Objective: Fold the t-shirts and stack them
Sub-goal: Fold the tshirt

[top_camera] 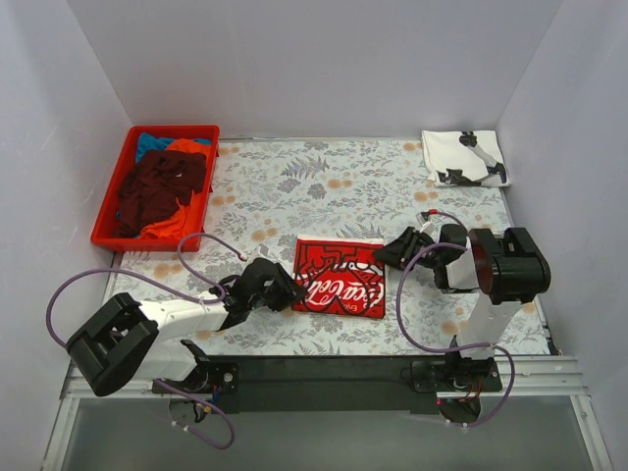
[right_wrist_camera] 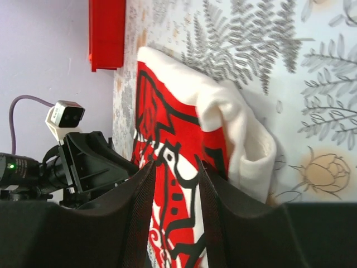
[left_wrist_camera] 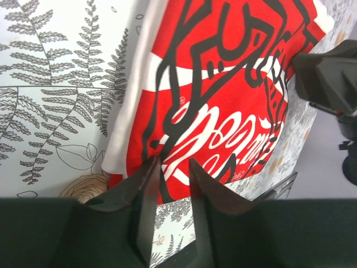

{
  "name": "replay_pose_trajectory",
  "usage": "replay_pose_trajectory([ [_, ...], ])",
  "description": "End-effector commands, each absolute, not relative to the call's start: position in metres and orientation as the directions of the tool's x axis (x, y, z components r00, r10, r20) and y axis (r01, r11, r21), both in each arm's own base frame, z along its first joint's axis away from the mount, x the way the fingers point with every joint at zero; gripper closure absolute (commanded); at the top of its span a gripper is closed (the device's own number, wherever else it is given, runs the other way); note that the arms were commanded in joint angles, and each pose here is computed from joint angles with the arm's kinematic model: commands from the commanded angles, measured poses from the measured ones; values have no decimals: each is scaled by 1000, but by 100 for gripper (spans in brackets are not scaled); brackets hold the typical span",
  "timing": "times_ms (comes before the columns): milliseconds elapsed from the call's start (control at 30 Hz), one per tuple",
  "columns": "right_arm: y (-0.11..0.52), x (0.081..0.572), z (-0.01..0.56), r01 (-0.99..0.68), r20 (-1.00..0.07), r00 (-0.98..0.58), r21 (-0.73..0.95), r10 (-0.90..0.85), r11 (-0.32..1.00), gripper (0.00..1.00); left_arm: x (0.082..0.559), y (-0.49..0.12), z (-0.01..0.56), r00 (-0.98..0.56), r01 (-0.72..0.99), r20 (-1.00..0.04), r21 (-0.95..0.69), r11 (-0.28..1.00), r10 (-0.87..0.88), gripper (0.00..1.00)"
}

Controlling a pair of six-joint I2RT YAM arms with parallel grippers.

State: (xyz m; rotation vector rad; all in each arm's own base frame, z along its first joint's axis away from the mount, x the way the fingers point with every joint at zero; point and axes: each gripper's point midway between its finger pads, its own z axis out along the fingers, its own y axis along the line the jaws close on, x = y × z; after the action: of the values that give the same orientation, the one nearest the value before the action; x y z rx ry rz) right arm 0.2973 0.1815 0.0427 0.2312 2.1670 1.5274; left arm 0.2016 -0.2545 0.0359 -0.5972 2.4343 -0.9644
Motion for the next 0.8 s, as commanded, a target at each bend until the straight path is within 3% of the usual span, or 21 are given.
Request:
replay_pose_trajectory([
  [0, 181, 299, 86, -284, -401, -833, 901, 380, 327, 57, 200, -241, 39, -806, -188, -315, -667, 721, -501, 70],
  [267, 193, 254, 101, -299, -386, -861, 911, 331, 285, 55, 227, -234, 87, -739, -94, -481, -620, 779, -472, 43],
  [500, 190, 225, 58, -186, -296, -905, 922, 306, 340, 55, 248, -216, 127, -650, -58, -619, -539, 841, -441, 37],
  [600, 182, 221, 32, -115, -263, -916, 895, 304, 430, 55, 258, -204, 151, -591, -40, -692, -488, 872, -414, 35],
  [700, 174, 222, 22, -102, -284, -917, 845, 280, 525, 55, 267, -196, 179, -534, -16, -750, -453, 891, -390, 32],
  [767, 167, 237, 34, -184, -394, -885, 786, 248, 591, 55, 273, -191, 193, -503, 20, -795, -404, 915, -340, 30],
])
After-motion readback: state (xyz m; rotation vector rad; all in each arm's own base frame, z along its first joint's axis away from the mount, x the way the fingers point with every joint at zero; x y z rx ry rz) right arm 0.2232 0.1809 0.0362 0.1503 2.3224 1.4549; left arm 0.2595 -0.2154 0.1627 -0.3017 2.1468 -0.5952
